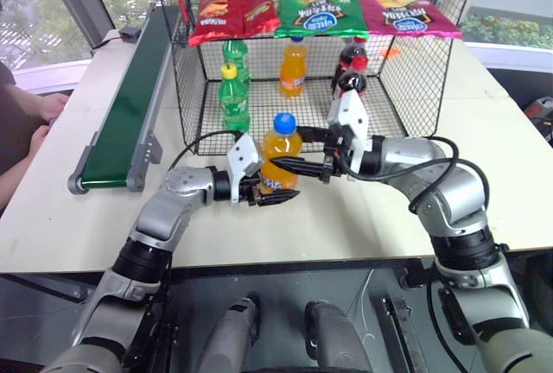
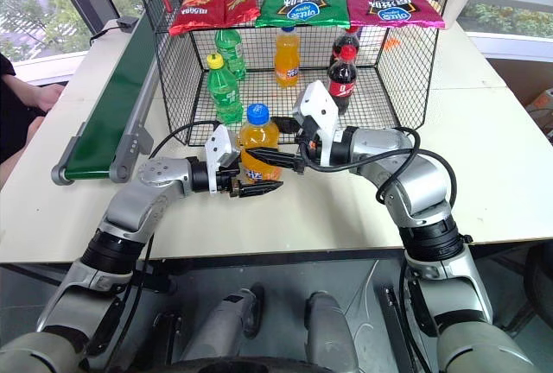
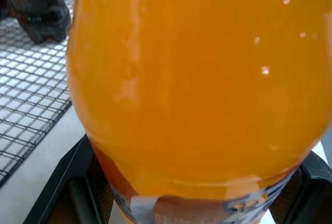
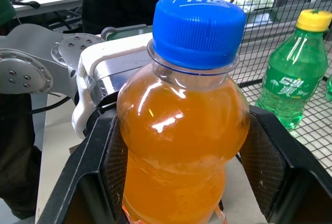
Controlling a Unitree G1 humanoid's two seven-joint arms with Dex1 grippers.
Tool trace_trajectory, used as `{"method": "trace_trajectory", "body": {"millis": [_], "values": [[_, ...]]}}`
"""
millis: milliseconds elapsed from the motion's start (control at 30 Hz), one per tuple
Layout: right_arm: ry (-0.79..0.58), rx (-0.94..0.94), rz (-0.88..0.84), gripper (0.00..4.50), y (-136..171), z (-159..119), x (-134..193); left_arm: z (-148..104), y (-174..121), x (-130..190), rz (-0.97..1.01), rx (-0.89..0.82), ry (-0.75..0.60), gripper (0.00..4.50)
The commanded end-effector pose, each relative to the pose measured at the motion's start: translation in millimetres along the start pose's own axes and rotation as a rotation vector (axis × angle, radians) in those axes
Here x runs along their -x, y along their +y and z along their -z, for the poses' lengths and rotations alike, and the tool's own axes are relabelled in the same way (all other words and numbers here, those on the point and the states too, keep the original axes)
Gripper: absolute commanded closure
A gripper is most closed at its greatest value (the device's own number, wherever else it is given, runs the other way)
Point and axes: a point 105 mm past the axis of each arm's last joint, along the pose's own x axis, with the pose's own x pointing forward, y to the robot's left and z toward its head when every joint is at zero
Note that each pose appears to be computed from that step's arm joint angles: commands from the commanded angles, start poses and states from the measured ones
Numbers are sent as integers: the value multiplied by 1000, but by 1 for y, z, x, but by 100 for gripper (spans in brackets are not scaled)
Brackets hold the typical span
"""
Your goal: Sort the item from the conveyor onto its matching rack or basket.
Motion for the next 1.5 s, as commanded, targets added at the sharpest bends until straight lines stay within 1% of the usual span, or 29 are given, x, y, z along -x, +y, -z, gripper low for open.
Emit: {"method": "trace_trajectory", "body": {"millis": [33,67,100,133,333,533,567,667,733,767,867,1000,1100,1267,1500], "values": [[-50,73,9,201,-1,-20,-2,-22,3,-2,-32,-55,-57,100],[-50,74,11,201,-1,-20,-2,-22,3,-2,-30,-55,-58,49],[-50,74,13,201,-1,-21,-3,-22,3,-2,-30,-56,-58,14],[-50,75,14,201,-1,-21,-2,-22,3,-3,-36,-59,-58,0],[-43,84,48,201,-6,-19,-1,-13,3,2,-57,-76,-2,0],[-56,95,146,201,-23,-21,-2,-8,12,29,-168,-37,8,0],[-59,98,171,201,-27,-21,-2,-8,15,34,-194,-35,6,0],[-74,103,320,201,-53,-24,-3,-8,27,52,-328,-19,-11,0],[-84,102,380,201,-65,-25,-4,-9,34,57,-410,-22,-25,0],[-95,100,426,201,-73,-27,-5,-11,40,58,-478,0,-56,0],[-114,93,531,201,-93,-28,-8,-11,46,58,-608,24,-93,0],[-125,82,621,201,-113,-25,-10,-11,45,53,-677,39,-114,0],[-128,69,677,201,-126,-19,-10,-12,44,50,-697,11,-111,0],[-128,64,713,201,-136,-9,-15,-11,43,48,-718,23,-117,0],[-132,57,721,201,-142,-3,-22,-9,39,43,-706,5,-112,0]]}}
